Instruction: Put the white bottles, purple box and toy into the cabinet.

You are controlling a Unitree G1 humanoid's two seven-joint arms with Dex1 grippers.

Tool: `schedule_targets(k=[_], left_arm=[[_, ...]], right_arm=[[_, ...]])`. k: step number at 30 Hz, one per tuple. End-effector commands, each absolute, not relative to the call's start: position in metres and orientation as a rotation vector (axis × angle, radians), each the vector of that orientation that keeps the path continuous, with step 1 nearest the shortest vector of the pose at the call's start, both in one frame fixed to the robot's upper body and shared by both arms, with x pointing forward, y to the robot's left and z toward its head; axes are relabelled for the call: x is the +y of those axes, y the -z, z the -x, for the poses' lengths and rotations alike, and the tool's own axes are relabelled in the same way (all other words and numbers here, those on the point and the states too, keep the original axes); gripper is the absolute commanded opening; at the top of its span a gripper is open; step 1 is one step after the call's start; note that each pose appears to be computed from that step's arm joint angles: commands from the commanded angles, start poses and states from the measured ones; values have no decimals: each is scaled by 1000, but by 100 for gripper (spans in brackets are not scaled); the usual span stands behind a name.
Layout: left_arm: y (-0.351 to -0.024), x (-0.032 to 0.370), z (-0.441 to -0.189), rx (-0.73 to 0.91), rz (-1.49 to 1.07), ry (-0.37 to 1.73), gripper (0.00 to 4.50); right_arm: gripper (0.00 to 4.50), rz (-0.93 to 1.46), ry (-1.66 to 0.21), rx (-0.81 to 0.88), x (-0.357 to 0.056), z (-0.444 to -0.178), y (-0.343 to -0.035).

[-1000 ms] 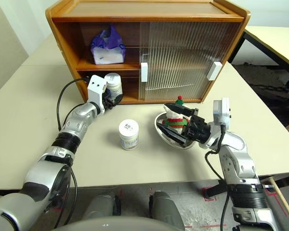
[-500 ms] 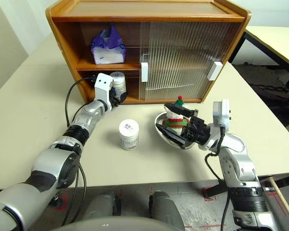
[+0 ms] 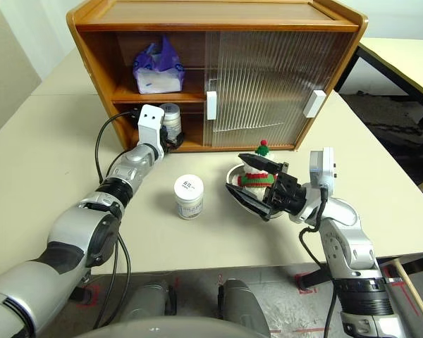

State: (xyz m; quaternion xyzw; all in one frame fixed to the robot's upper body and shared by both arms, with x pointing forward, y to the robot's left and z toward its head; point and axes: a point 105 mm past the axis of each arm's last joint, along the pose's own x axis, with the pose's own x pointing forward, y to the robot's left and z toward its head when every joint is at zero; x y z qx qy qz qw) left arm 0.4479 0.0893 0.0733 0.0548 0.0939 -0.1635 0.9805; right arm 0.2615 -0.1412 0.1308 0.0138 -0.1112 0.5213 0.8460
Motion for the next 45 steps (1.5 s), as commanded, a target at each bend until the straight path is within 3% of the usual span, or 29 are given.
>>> schedule_targets(k=[1, 34, 39, 41, 44, 45], left_arm=[[-77, 81, -448, 180, -100, 355, 447], [-81, 123, -436, 113, -81, 249, 447], [-83, 126, -435, 113, -79, 241, 350], [-81, 125, -433, 120, -80, 248, 367], [-78, 121, -429, 125, -72, 261, 448], [-78, 121, -427, 125, -71, 262, 448]], right_arm=[[450, -29, -1109, -234, -139, -259, -132], [450, -33, -1123, -231, -137, -263, -128], [450, -35, -1121, -230, -137, -264, -127], [450, -34, -1122, -230, -137, -264, -126], [450, -34, -1121, -230, -137, -264, -126], [450, -34, -1121, -230, -137, -264, -126]])
